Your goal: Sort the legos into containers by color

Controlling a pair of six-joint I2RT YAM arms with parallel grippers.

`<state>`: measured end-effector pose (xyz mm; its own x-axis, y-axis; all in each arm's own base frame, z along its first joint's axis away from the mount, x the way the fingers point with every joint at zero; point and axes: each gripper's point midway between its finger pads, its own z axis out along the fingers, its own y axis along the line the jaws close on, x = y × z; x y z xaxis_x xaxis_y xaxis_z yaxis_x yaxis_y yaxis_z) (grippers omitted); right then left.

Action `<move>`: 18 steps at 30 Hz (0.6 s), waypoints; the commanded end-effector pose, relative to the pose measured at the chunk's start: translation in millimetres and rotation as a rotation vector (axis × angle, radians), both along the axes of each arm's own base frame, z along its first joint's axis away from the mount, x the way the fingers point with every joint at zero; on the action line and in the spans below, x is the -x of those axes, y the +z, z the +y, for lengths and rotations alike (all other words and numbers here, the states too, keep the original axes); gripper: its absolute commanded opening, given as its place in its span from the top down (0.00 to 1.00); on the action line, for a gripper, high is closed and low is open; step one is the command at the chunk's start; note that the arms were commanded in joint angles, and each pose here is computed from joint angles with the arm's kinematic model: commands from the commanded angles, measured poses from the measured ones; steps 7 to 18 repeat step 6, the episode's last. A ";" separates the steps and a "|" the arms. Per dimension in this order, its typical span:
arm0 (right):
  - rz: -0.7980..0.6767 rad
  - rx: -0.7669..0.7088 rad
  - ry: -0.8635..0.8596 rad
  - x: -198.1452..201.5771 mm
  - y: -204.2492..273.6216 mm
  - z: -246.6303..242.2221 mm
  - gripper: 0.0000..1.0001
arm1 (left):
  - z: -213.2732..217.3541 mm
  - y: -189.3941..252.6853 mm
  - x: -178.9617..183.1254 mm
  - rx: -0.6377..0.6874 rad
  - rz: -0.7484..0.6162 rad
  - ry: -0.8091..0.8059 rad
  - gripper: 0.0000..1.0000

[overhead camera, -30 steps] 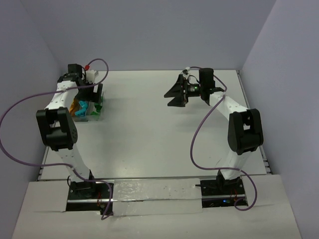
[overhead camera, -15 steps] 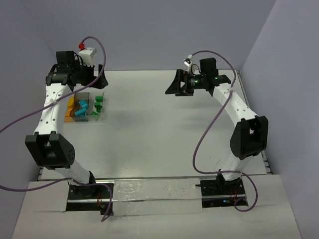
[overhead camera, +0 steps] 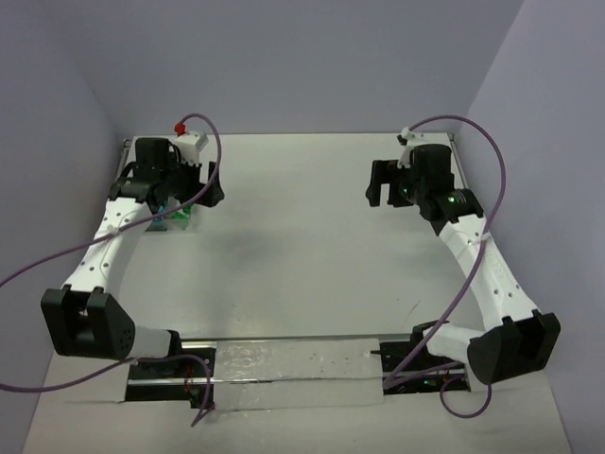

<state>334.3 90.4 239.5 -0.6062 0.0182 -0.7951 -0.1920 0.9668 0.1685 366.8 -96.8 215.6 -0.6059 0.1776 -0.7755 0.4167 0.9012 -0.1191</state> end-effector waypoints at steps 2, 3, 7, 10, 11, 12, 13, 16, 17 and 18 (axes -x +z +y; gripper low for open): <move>-0.110 0.053 -0.054 5.8 20.9 -19.3 0.00 | 7.0 47.3 -2.7 0.015 -0.176 0.050 0.01; -0.115 0.050 -0.055 7.2 21.9 -19.4 0.00 | 8.5 51.2 -0.9 0.014 -0.188 0.058 0.01; -0.130 0.043 -0.060 9.1 26.2 -20.5 0.00 | 10.8 56.8 3.2 0.005 -0.203 0.061 0.01; -0.130 0.043 -0.060 9.1 26.2 -20.5 0.00 | 10.8 56.8 3.2 0.005 -0.203 0.061 0.01; -0.130 0.043 -0.060 9.1 26.2 -20.5 0.00 | 10.8 56.8 3.2 0.005 -0.203 0.061 0.01; -0.130 0.043 -0.060 9.1 26.2 -20.5 0.00 | 10.8 56.8 3.2 0.005 -0.203 0.061 0.01; -0.130 0.043 -0.060 9.1 26.2 -20.5 0.00 | 10.8 56.8 3.2 0.005 -0.203 0.061 0.01; -0.130 0.043 -0.060 9.1 26.2 -20.5 0.00 | 10.8 56.8 3.2 0.005 -0.203 0.061 0.01; -0.130 0.043 -0.060 9.1 26.2 -20.5 0.00 | 10.8 56.8 3.2 0.005 -0.203 0.061 0.01; -0.130 0.043 -0.060 9.1 26.2 -20.5 0.00 | 10.8 56.8 3.2 0.005 -0.203 0.061 0.01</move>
